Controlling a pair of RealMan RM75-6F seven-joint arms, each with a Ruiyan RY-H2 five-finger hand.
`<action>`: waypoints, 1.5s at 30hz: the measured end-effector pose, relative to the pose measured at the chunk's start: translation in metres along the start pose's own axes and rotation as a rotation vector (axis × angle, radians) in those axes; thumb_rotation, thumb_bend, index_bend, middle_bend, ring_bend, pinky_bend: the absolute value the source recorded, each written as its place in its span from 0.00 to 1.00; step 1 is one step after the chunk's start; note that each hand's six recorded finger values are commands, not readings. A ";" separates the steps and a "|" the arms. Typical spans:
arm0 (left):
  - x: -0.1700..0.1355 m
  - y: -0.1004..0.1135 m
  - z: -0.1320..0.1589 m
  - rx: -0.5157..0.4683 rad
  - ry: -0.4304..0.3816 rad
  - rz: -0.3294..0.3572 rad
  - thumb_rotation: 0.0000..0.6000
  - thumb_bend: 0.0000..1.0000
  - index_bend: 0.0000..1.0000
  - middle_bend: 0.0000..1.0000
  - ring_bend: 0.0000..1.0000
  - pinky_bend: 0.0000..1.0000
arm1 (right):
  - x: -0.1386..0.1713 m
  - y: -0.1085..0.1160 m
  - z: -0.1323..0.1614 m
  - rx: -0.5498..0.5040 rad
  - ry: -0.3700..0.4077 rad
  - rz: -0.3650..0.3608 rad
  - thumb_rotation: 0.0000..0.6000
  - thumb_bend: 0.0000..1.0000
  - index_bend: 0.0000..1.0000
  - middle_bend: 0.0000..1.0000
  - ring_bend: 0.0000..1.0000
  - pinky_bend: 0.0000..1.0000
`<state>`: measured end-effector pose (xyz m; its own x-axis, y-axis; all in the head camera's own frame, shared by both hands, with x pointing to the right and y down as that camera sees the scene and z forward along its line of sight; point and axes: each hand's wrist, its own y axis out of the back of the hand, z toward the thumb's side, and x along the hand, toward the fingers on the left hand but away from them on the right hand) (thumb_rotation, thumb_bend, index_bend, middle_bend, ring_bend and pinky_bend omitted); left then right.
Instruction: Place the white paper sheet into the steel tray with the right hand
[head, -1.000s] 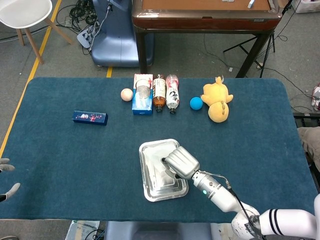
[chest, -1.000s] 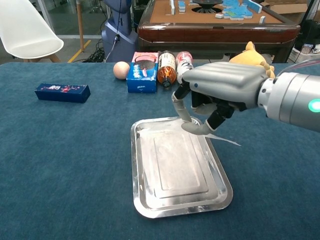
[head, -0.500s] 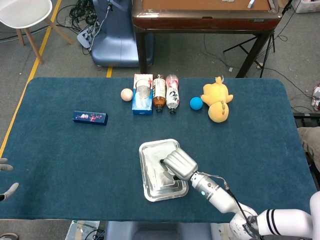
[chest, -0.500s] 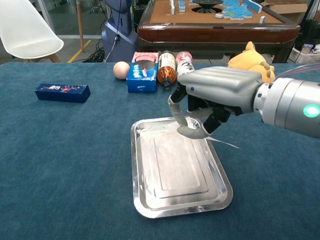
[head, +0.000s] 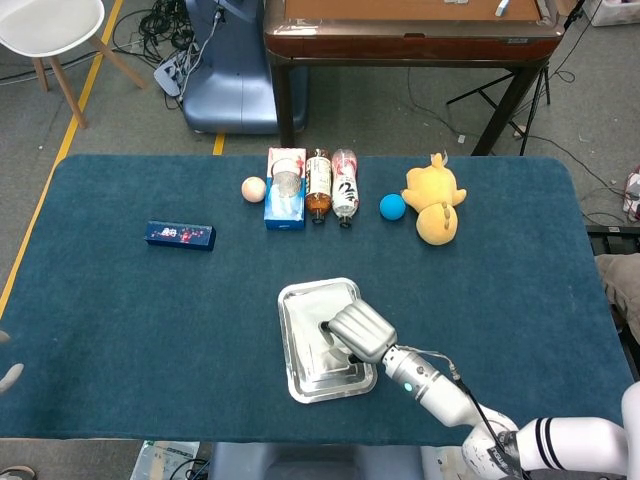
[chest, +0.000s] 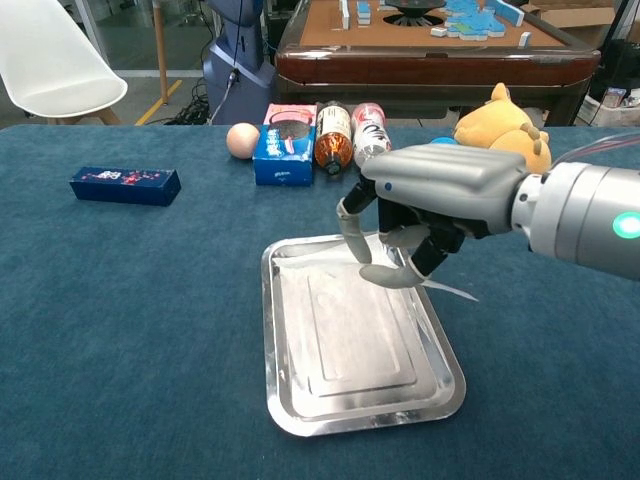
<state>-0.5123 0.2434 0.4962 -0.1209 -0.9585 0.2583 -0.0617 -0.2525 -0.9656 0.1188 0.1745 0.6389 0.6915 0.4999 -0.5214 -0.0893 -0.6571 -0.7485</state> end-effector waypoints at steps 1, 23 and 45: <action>0.000 0.001 -0.001 0.001 0.003 0.002 1.00 0.16 0.48 0.32 0.34 0.59 | 0.000 -0.001 0.000 -0.001 0.001 0.002 1.00 0.36 0.54 1.00 1.00 1.00; 0.000 0.003 -0.005 0.013 0.022 0.001 1.00 0.16 0.48 0.32 0.34 0.59 | -0.002 -0.015 0.012 -0.045 0.032 0.027 1.00 0.00 0.40 1.00 1.00 1.00; 0.000 0.003 -0.004 0.013 0.022 0.000 1.00 0.16 0.48 0.32 0.34 0.59 | 0.000 -0.018 0.015 -0.090 0.055 0.049 1.00 0.00 0.31 1.00 1.00 1.00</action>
<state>-0.5167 0.2431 0.4930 -0.1424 -0.9554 0.2587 -0.0490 -0.2542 -0.9659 0.1099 0.1947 0.6459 0.7263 0.4362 -0.5312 -0.0610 -0.7289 -0.6819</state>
